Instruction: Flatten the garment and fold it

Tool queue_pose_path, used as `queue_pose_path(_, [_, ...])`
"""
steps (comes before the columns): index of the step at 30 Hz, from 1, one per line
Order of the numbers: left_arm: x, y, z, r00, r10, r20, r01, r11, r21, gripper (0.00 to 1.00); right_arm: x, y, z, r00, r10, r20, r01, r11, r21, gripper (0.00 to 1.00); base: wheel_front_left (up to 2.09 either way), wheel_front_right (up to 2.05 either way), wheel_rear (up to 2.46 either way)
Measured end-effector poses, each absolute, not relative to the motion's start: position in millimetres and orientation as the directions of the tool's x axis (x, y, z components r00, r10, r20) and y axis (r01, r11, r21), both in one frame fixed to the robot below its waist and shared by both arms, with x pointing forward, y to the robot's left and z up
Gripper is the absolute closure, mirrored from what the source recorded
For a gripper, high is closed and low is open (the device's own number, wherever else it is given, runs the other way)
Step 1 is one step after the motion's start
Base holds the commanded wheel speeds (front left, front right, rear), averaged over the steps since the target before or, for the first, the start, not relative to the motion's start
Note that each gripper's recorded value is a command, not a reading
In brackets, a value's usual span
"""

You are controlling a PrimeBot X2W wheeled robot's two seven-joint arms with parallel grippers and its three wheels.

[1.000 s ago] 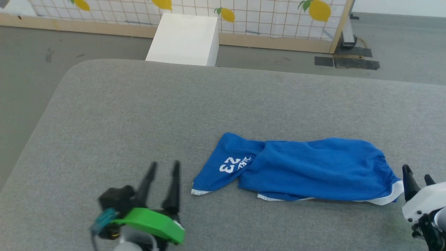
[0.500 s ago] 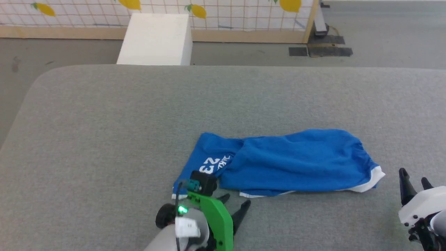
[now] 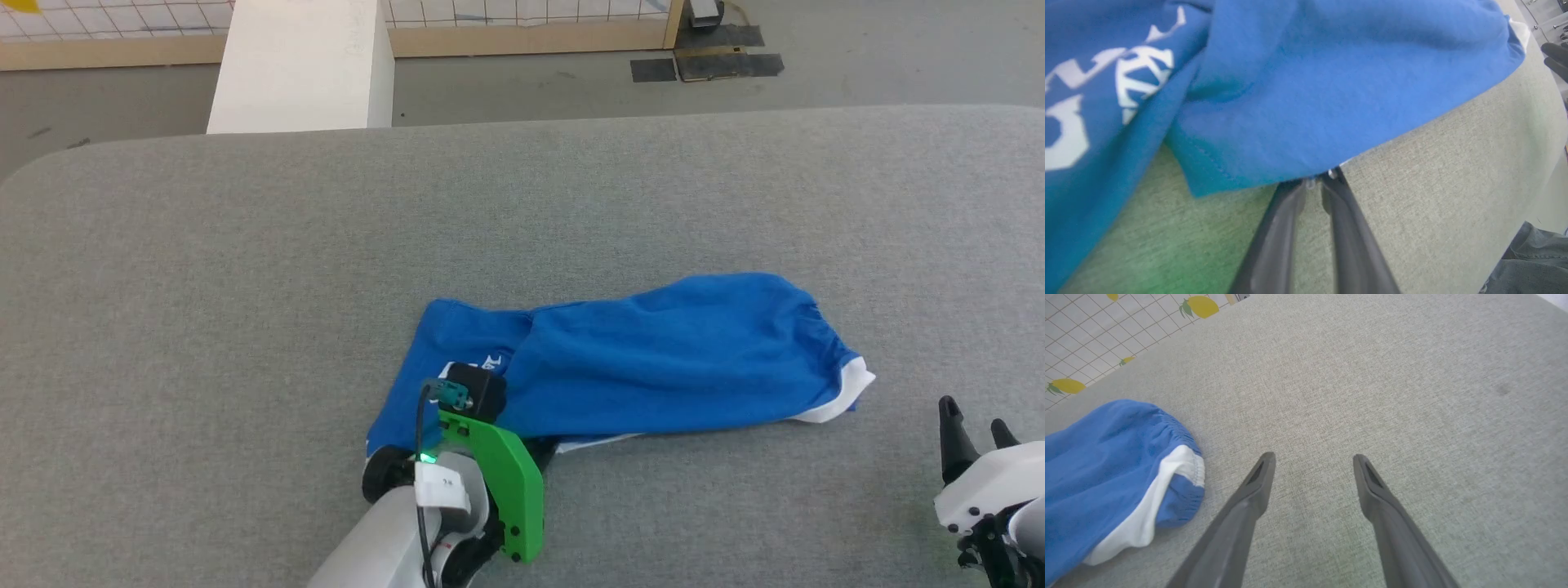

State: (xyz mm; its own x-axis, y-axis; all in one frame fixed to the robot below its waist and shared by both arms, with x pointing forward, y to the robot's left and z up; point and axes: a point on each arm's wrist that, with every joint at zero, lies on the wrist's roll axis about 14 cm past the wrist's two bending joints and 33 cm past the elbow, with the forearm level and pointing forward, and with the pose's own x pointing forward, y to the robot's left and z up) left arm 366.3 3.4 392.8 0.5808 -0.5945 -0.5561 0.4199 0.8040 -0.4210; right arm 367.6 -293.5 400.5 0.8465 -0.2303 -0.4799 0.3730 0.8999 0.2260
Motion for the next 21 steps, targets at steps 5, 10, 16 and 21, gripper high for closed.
queue_pose_path(5, [362.1,10.0,394.0,0.575,-0.593,-0.564,0.393,0.804,-0.446,1.0,376.3,-284.4,400.4,0.855,-0.206,-0.475,0.35,0.907,0.237,0.0,0.0,0.0,0.0])
queue_pose_path(10, [355.3,41.9,398.0,0.619,-0.545,-0.565,0.297,0.829,-0.474,1.0,389.0,-264.5,401.6,0.87,-0.152,-0.468,0.296,0.922,0.251,0.0,0.0,0.0,0.0])
queue_pose_path(16, [336.8,98.3,402.8,0.7,-0.417,-0.58,0.117,0.868,-0.483,1.0,403.3,-236.3,405.1,0.886,-0.076,-0.458,0.218,0.939,0.266,0.0,0.0,0.0,0.0])
queue_pose_path(21, [318.8,137.5,411.2,0.761,-0.297,-0.576,-0.04,0.866,-0.498,1.0,413.7,-216.3,413.0,0.897,-0.024,-0.44,0.155,0.952,0.263,0.0,0.0,0.0,0.0])
